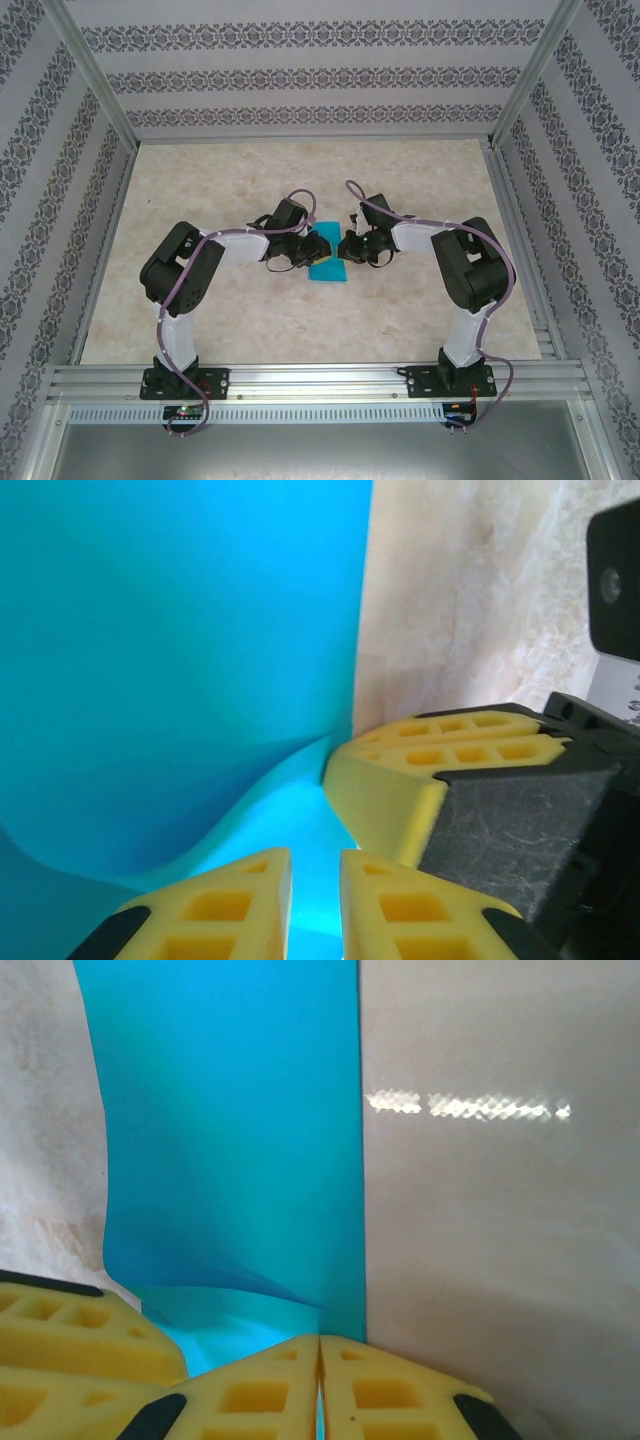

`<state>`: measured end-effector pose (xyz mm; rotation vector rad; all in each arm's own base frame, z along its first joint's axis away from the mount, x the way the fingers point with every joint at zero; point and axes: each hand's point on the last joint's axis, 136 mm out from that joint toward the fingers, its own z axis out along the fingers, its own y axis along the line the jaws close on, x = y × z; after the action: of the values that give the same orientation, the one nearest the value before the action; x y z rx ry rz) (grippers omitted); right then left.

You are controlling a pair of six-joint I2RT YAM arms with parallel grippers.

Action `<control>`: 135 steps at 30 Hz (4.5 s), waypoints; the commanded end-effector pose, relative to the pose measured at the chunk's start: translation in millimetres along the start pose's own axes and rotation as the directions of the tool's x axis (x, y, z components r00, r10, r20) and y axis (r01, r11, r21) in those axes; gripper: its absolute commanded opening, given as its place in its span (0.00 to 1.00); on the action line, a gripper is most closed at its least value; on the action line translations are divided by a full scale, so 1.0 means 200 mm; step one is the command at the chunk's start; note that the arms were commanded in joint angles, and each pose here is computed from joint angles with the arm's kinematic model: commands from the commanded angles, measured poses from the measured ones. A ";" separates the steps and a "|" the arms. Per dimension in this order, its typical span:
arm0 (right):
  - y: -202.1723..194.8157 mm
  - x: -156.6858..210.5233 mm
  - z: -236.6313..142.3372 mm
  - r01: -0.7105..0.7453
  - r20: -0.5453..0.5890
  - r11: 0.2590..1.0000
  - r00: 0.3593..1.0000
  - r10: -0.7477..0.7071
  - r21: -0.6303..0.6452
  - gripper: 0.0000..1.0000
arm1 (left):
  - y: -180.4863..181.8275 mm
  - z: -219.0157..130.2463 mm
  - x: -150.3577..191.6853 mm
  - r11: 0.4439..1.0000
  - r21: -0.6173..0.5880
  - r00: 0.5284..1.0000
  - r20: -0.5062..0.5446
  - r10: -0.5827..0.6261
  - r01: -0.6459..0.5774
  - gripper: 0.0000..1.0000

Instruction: Fold a paper plane with a square sheet of paper (pick it up from the middle)

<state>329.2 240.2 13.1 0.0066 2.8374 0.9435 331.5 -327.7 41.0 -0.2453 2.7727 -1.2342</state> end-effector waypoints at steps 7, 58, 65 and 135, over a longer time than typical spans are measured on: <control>0.01 0.03 0.04 0.044 -0.030 0.999 0.999 -0.043 0.013 0.10 | 0.11 -0.01 -0.07 0.994 -0.110 0.999 0.049 0.012 -0.007 0.20; 0.00 0.40 0.06 0.102 -0.162 0.995 0.982 -0.099 0.010 0.09 | 0.36 -0.03 0.02 0.961 -0.263 0.996 0.055 -0.076 0.088 0.17; 0.20 0.28 -0.06 0.134 -0.076 0.984 0.987 -0.143 -0.114 0.09 | 0.35 -0.03 0.01 0.962 -0.259 0.996 0.055 -0.075 0.087 0.17; -0.07 0.37 0.01 0.011 -0.123 0.999 0.992 -0.005 0.045 0.06 | -0.02 -0.06 0.13 0.994 -0.069 0.996 -0.019 0.084 -0.085 0.16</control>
<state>267.7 245.8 12.2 -0.0633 2.8850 1.0470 323.2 -317.2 43.0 -0.2040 2.7911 -1.1002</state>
